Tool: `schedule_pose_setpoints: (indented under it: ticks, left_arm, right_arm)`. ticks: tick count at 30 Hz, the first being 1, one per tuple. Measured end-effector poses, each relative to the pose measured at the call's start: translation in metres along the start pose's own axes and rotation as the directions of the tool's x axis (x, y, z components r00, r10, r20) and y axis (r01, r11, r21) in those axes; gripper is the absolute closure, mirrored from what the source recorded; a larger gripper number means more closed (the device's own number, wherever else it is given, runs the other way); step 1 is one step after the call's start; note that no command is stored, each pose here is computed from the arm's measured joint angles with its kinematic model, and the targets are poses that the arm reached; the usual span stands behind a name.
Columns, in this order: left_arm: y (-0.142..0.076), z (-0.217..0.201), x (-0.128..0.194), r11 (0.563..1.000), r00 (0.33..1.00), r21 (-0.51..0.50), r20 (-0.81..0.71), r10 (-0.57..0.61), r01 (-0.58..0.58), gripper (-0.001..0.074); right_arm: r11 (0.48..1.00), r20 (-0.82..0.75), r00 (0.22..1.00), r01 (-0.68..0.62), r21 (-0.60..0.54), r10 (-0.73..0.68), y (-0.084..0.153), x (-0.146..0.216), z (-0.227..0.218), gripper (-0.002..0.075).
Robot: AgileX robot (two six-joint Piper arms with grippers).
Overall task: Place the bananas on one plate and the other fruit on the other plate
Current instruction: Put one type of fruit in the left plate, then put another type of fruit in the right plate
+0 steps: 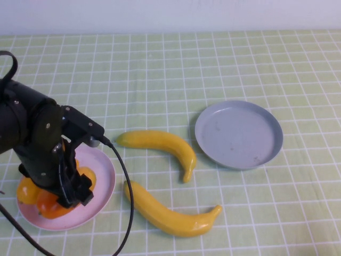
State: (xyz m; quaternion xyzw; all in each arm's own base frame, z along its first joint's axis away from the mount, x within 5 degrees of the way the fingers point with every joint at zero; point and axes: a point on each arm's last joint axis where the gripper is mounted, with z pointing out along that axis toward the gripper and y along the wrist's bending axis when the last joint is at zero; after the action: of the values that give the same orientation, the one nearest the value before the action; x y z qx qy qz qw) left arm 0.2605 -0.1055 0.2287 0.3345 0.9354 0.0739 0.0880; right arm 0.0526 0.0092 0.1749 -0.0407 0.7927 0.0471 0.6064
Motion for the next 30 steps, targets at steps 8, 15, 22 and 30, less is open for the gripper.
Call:
schedule_pose_setpoints:
  ticks: [8, 15, 22, 30]
  left_arm:
    - [0.0, -0.002, 0.002, 0.996, 0.996, 0.001, -0.025, -0.084, 0.084, 0.0111]
    - [0.009, -0.037, -0.005, 0.986, 0.986, -0.013, -0.012, -0.168, 0.168, 0.0134]
    - [0.013, -0.091, 0.01, 0.974, 0.958, -0.008, 0.178, -0.223, 0.228, 0.0647]
    - [-0.004, -0.144, 0.074, 0.956, 0.795, 0.09, 0.537, -0.282, 0.278, 0.0728]
  right_arm:
    - [1.0, 0.0, 1.0, 0.0, 0.0, 0.0, 0.0, 0.0, 0.0, 0.0742]
    - [1.0, 0.0, 1.0, 0.0, 0.0, 0.0, 0.0, 0.0, 0.0, 0.0741]
    - [1.0, 0.0, 1.0, 0.0, 0.0, 0.0, 0.0, 0.0, 0.0, 0.0742]
    - [1.0, 0.0, 1.0, 0.0, 0.0, 0.0, 0.0, 0.0, 0.0, 0.0742]
